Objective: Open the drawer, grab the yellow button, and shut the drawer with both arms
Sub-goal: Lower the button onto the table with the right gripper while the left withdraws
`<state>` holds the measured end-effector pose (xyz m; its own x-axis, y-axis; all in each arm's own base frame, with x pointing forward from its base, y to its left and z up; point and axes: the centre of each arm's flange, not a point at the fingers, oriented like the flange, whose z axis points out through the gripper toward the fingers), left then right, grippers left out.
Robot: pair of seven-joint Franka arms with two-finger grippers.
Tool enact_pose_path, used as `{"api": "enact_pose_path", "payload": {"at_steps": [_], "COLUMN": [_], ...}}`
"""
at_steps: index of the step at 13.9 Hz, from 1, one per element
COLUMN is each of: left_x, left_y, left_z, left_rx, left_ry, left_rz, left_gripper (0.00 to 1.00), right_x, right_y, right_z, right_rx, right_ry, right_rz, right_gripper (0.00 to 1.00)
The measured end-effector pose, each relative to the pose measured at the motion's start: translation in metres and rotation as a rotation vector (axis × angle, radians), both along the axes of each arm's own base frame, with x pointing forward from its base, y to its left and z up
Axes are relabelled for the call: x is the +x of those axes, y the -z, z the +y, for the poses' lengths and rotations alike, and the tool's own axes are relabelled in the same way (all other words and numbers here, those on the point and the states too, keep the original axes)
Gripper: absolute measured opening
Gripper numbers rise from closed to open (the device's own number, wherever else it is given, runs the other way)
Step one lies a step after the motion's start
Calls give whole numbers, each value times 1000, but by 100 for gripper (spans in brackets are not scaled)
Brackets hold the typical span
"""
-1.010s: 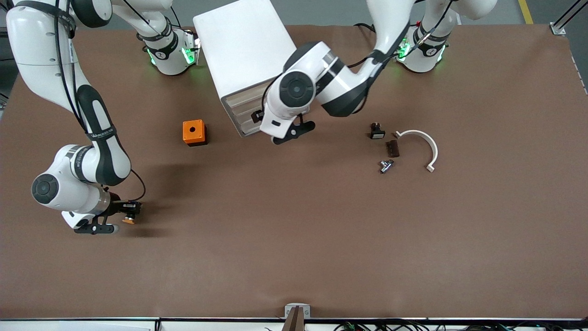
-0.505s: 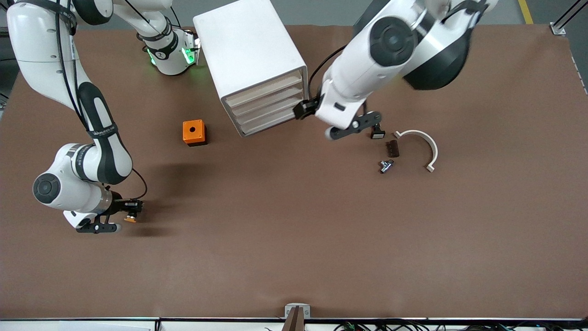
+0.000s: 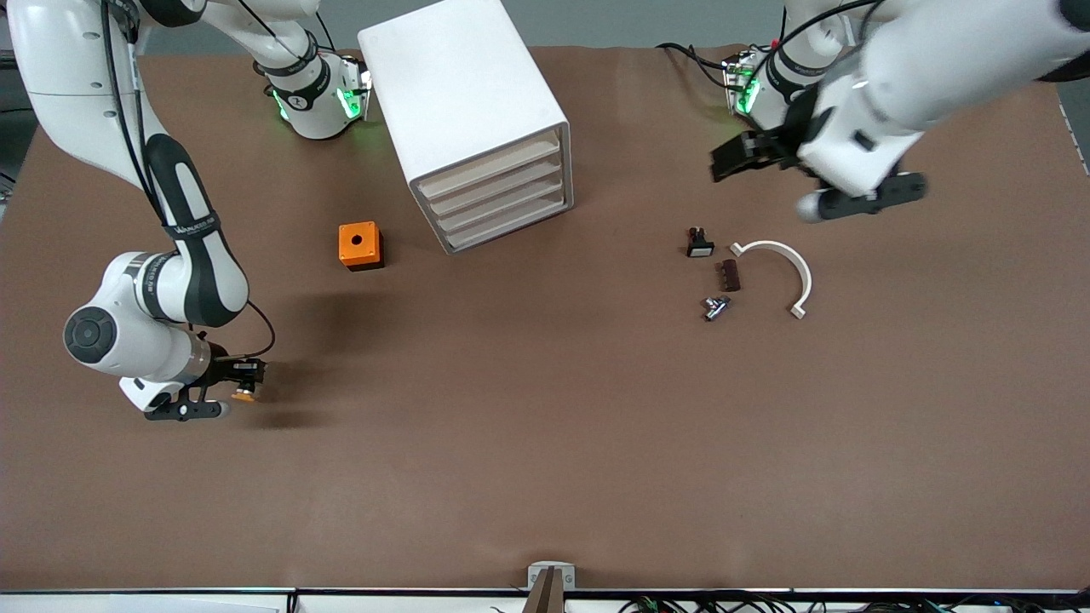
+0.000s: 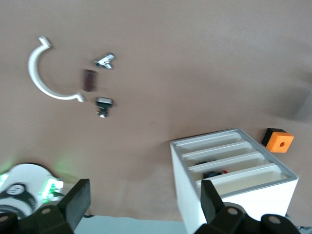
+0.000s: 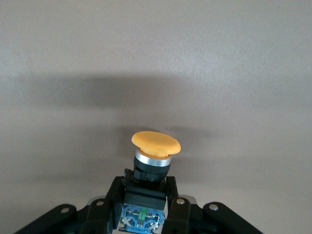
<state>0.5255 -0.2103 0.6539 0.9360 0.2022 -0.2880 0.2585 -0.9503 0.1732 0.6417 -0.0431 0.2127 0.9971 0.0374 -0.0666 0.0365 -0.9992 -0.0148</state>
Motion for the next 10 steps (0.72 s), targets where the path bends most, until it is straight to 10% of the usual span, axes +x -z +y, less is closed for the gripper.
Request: {"api": "enact_pose_path", "payload": {"at_steps": [10], "left_x": [25], "left_y": [25], "left_z": [153], "left_rx": [57], "left_ry": [157], "left_rz": [-14], "left_gripper": [100], "right_x": [-9], "right_y": [12], "right_z": [0], "right_rx": [0], "right_ry": [-53], "right_rz": [5], "right_gripper": [39]}}
